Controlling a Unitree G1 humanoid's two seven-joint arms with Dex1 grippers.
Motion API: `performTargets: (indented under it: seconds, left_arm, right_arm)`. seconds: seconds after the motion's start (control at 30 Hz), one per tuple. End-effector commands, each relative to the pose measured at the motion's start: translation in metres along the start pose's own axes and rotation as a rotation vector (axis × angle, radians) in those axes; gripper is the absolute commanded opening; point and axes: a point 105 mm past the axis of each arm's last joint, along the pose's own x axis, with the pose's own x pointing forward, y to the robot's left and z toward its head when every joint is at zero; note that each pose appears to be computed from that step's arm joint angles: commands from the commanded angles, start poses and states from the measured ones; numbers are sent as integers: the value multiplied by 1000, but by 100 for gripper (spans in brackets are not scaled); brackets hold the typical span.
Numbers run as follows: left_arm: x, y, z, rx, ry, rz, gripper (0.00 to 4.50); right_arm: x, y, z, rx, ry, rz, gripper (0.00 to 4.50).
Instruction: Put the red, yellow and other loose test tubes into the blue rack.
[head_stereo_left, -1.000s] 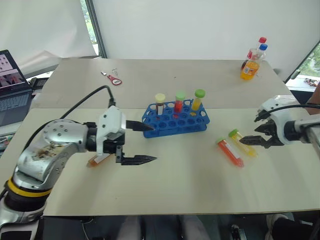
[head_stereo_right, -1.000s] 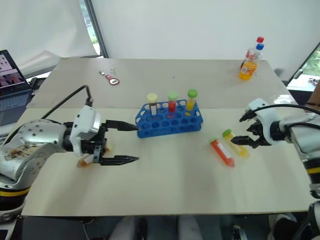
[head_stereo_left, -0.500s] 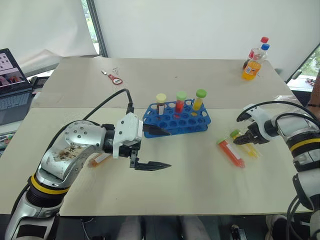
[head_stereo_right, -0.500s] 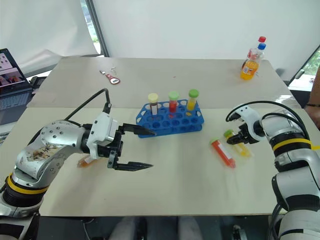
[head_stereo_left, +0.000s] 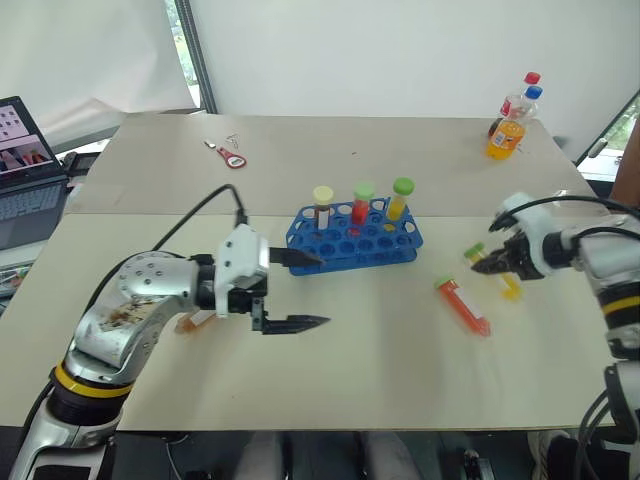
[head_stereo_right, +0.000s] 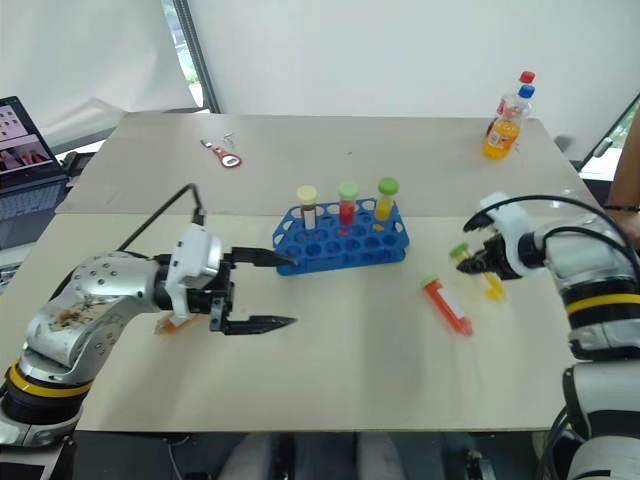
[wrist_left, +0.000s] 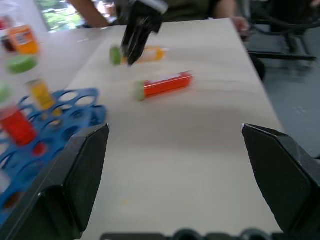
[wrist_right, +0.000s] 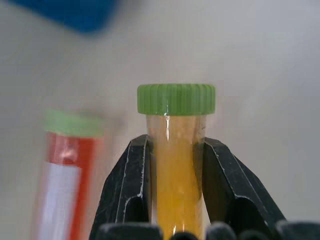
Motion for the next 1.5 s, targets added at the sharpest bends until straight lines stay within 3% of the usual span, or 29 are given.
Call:
performTargets:
  seconds: [0.03, 0.17, 0.37, 0.87, 1.5]
  left_arm:
    - [-10, 4, 7, 6, -40, 29, 450]
    - [-9, 10, 4, 0, -34, 27, 450]
    - [6, 15, 20, -48, -110, 21, 450]
    - [23, 10, 22, -60, -90, -31, 450]
    - [22, 11, 13, -81, -97, 1, 450]
  right_arm:
    - [-19, 32, 48, -94, -301, 27, 100]
    - [-13, 54, 73, -32, -626, -12, 100]
    - [14, 60, 78, -2, -787, -141, 100]
    - [56, 56, 66, 40, -840, -231, 100]
    - [76, 60, 60, 86, -884, -331, 100]
